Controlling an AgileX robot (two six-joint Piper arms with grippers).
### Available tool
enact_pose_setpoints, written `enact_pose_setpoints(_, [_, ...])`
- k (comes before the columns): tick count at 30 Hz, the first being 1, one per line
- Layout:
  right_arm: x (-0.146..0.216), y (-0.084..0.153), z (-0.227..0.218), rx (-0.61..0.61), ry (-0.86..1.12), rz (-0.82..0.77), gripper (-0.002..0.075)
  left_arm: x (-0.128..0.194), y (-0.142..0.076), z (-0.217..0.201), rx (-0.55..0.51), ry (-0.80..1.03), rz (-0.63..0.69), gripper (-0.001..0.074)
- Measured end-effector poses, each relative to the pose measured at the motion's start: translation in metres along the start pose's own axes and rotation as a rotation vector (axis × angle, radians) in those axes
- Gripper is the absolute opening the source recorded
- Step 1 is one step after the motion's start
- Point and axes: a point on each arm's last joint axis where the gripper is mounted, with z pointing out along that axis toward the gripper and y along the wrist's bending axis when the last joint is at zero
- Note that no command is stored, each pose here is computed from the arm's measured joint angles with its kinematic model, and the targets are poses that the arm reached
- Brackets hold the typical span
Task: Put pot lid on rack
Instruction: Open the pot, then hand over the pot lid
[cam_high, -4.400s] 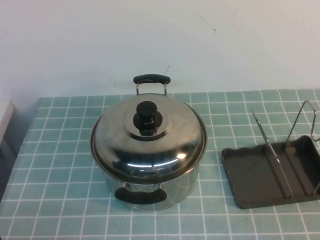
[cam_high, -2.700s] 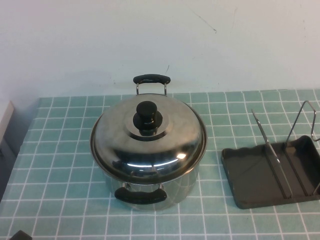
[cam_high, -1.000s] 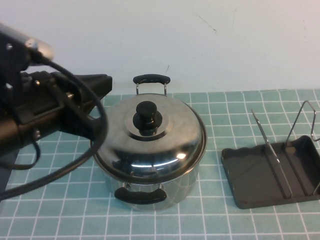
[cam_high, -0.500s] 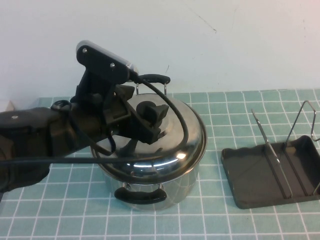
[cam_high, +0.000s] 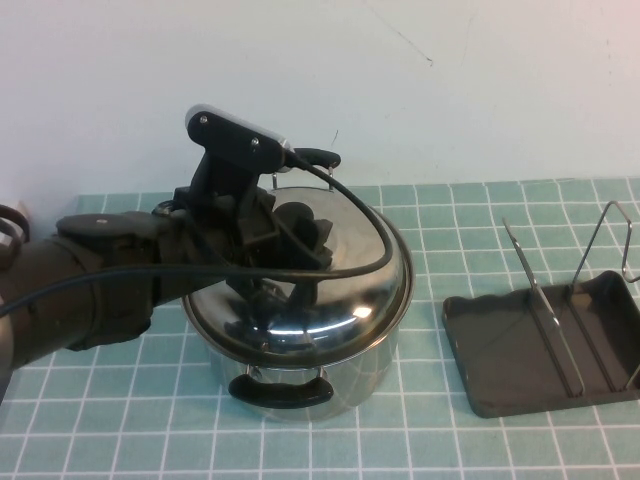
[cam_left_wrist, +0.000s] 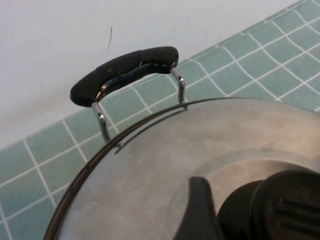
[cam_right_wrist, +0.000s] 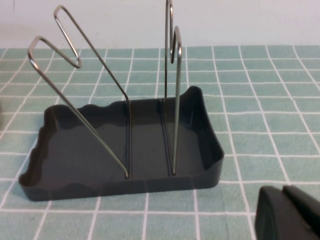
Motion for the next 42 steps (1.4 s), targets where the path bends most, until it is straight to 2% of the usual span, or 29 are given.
enact_pose_setpoints(4, [0.000,0.000,0.000,0.000,0.000,0.000,-0.0003,0.000,-0.002,0.001,0.013,0.000,-0.020,0.0331])
enact_pose_setpoints(9, [0.000,0.000,0.000,-0.001,0.000,0.006,-0.0003,-0.001,-0.003,0.000,0.032,-0.006,-0.024,0.0325])
enact_pose_setpoints(12, [-0.001,0.002,0.000,-0.019,-0.011,0.074,-0.0003,-0.007,-0.006,-0.007,0.054,-0.034,-0.014,0.0325])
enact_pose_setpoints(19, [-0.008,0.014,-0.001,-0.177,-0.053,0.489,-0.0003,-0.058,-0.014,-0.066,0.114,-0.259,0.008,0.0325])
enact_pose_setpoints(23, [-0.013,0.017,-0.002,-0.230,-0.085,0.647,-0.0003,-0.075,-0.018,-0.103,0.147,-0.361,-0.060,0.0325])
enact_pose_setpoints(30, [-0.016,0.015,-0.003,-0.216,-0.124,0.613,-0.0003,-0.081,-0.024,-0.122,0.256,-0.383,-0.320,0.0325])
enact_pose_setpoints(37, [-0.017,0.019,-0.004,-0.248,-0.103,0.576,-0.0003,-0.076,-0.027,-0.107,0.302,-0.330,-0.349,0.0325])
enact_pose_setpoints(42, [-0.053,0.026,-0.014,-0.324,-0.095,0.519,-0.0003,-0.069,-0.031,-0.090,0.355,-0.274,-0.353,0.0325])
